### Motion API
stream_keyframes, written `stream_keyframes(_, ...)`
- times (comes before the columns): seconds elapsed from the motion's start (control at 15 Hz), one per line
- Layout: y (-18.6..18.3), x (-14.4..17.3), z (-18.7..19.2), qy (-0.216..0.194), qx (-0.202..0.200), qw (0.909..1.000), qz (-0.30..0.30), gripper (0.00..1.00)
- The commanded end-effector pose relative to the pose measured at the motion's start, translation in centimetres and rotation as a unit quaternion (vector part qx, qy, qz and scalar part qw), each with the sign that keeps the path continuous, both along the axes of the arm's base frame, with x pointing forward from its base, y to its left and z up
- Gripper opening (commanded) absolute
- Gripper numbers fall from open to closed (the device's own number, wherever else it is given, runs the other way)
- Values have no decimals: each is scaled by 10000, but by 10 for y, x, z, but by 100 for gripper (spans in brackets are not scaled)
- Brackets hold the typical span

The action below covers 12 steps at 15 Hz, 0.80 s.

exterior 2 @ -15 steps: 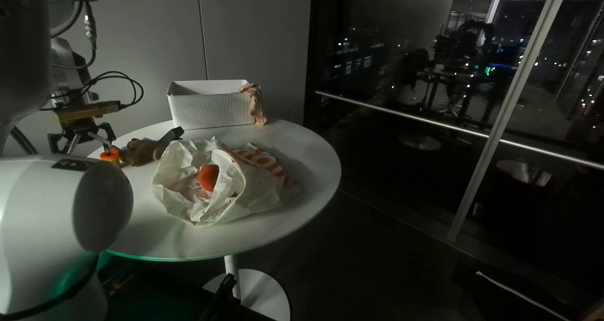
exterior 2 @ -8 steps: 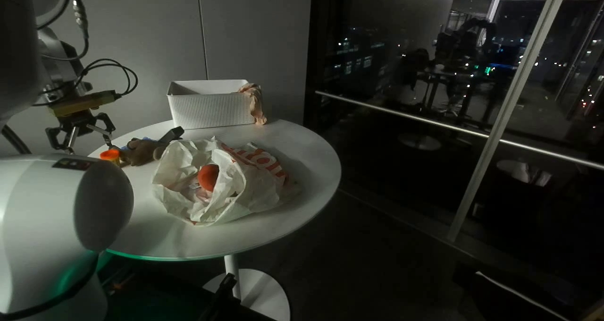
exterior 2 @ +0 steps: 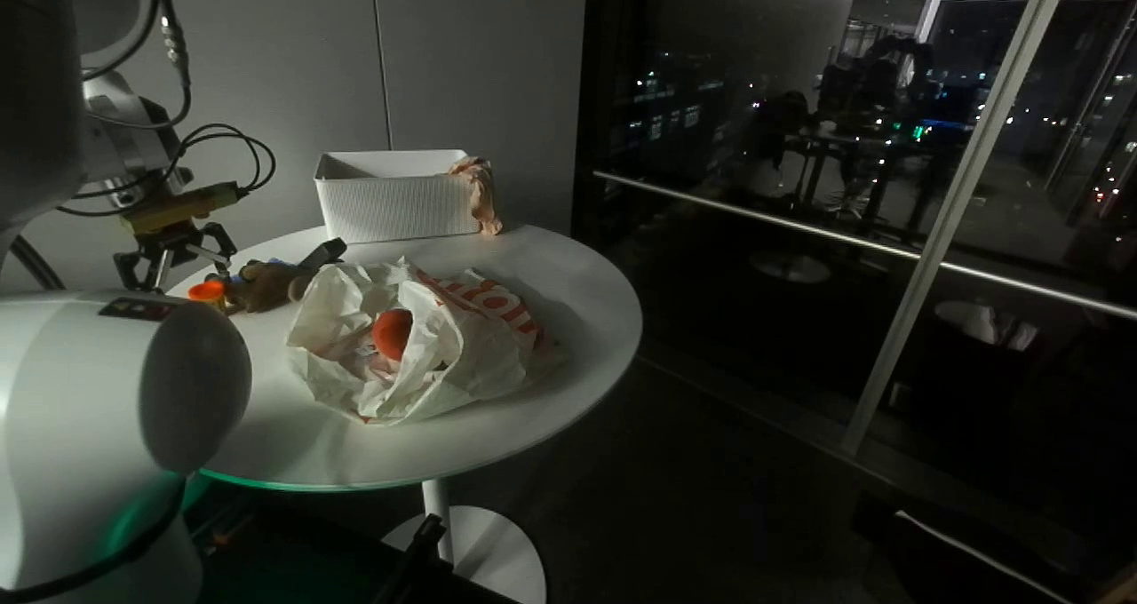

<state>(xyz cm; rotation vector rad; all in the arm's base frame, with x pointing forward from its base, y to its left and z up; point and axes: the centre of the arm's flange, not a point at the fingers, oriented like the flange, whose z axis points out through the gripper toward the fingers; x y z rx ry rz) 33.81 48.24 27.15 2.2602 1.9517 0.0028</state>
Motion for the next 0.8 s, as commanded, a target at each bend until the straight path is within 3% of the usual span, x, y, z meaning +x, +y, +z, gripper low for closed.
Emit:
stream_keyframes(0.0, 6, 13, -7, -376, -22, 9991, 217, 100)
stream_keyframes(0.33, 9, 25, -13, -611, -142, 9975, 334, 100)
stream_keyframes(0.4, 11, 26, -13, -583, -121, 9977, 331, 79)
stream_keyframes(0.73, 13, 31, -10, -492, -51, 9985, 231, 42)
